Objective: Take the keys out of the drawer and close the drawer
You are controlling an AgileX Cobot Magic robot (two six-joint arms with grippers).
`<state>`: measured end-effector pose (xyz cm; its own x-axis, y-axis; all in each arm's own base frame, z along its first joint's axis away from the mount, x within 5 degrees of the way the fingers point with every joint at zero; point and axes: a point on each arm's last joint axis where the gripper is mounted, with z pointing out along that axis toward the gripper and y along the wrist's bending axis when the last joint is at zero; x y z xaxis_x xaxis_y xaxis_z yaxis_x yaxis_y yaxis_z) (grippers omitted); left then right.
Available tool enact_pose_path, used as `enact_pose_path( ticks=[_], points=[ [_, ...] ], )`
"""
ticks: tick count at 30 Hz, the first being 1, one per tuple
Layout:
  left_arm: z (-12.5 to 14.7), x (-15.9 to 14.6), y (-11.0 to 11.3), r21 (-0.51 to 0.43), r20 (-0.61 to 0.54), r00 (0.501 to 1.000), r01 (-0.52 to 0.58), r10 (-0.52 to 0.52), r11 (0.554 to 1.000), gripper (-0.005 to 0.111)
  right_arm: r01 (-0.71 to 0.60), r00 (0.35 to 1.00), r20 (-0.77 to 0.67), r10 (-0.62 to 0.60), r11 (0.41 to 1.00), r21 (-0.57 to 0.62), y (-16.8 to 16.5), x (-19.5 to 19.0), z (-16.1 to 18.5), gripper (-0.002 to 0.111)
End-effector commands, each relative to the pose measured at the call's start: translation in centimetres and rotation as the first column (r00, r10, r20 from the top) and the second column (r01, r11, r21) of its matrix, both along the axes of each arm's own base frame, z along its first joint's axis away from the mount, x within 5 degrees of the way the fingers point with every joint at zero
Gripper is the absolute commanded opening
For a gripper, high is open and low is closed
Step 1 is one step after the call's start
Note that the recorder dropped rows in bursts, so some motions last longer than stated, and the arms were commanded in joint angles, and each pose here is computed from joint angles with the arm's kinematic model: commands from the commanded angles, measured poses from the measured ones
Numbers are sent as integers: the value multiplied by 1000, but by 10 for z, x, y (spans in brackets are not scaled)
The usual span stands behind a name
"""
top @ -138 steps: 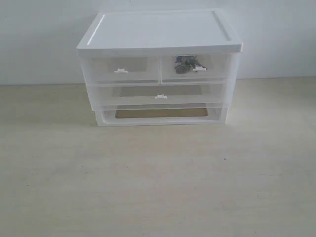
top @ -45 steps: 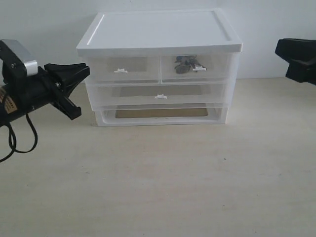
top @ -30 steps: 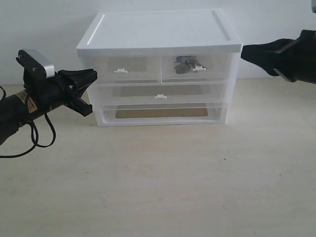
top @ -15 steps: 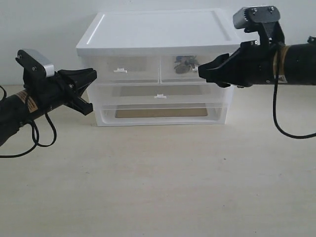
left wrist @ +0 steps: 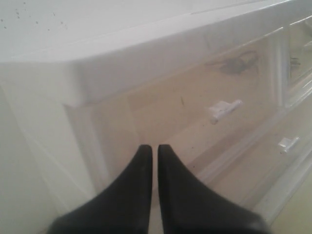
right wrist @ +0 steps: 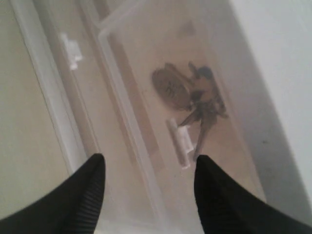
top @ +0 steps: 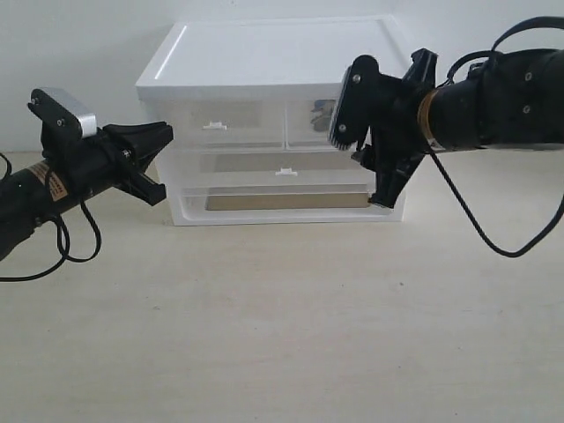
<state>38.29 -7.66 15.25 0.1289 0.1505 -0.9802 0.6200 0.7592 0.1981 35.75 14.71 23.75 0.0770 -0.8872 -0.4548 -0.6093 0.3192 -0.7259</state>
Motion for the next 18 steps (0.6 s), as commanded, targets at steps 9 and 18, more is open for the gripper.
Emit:
enact_pose_path(
  ticks=[9, 18],
  points=[
    [2, 5, 4, -46, -16, 998, -65, 64, 997, 4, -20, 994, 100, 34, 990, -137, 4, 23, 13, 50],
    [2, 5, 4, -45, -17, 998, -66, 65, 997, 4, -15, 994, 102, 33, 984, -178, 6, 34, 7, 50]
  ],
)
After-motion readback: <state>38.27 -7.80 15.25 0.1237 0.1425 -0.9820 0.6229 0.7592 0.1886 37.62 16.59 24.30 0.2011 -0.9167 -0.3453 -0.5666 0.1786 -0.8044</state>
